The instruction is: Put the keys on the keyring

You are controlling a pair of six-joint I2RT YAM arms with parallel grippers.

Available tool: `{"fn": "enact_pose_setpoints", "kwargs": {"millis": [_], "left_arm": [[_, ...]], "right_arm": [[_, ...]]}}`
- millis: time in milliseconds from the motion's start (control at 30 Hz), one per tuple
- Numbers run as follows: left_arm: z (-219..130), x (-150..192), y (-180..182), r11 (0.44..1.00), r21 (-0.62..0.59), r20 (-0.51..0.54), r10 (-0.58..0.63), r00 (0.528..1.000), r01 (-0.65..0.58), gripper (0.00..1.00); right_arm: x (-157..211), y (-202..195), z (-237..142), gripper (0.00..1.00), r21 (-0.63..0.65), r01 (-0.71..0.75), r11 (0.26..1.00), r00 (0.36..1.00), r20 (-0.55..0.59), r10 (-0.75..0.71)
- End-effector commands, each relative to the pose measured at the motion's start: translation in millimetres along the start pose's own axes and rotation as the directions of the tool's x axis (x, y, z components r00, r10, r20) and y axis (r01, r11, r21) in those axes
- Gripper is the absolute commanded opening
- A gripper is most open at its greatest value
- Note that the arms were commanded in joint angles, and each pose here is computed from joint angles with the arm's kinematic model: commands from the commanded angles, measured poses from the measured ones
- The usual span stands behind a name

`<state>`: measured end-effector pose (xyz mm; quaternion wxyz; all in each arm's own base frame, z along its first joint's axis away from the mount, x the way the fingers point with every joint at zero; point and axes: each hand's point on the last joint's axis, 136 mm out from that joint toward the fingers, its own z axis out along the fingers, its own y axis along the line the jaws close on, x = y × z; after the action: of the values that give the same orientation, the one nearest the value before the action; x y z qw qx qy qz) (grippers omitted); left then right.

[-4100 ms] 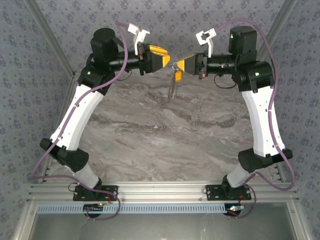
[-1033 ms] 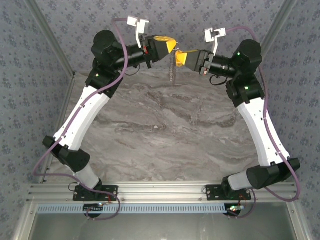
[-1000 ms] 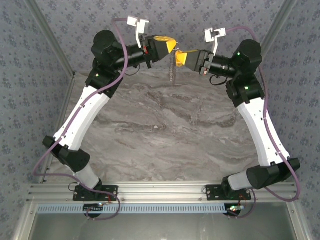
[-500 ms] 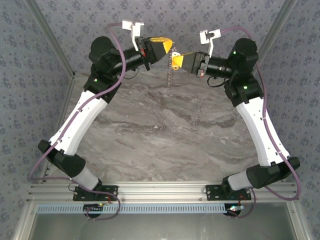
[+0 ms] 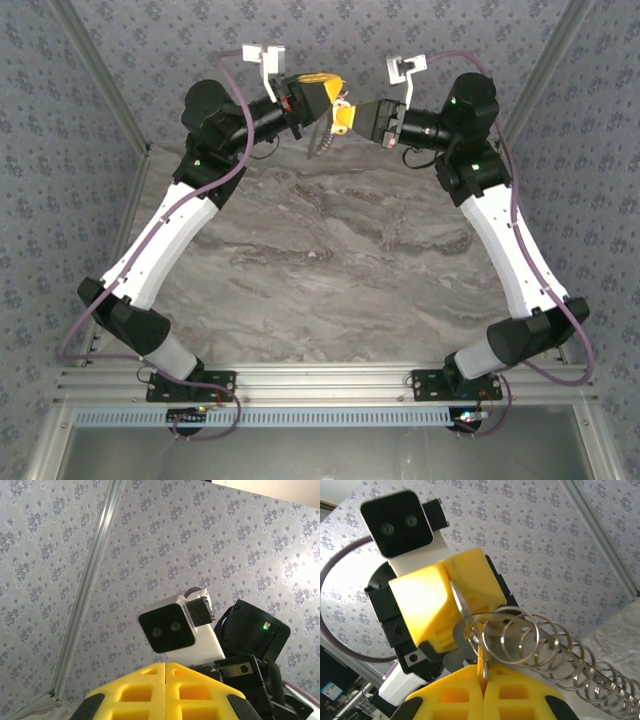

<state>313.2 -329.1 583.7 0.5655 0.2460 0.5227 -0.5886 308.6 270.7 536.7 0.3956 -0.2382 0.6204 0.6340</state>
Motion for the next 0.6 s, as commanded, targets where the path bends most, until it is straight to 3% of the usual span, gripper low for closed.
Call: {"fn": "enact_pose_setpoints", "kwargs": {"millis": [0,200,567], "left_arm": [[-5.1,-25.1,-25.1,0.998,0.065,0.096,0.007,0.995,-0.014,0.00],[0.0,-20.2,-20.0,0.997,0.069,0.121,-0.042,0.992,0.034,0.00],[0.9,-24.6,-7.1,0.991,0.059,0.216,-0.131,0.967,0.121,0.00]], "right_arm": [[-13.6,13.3,8.2,0.00,-0.086,-0.003,0.996,0.999,0.035,0.006],[-12.1,19.5,21.1,0.00,-0.155,-0.035,0.987,0.999,0.028,0.040],[-9.3,4.4,6.7,0.00,-0.090,-0.054,0.995,0.997,0.046,0.058]]}}
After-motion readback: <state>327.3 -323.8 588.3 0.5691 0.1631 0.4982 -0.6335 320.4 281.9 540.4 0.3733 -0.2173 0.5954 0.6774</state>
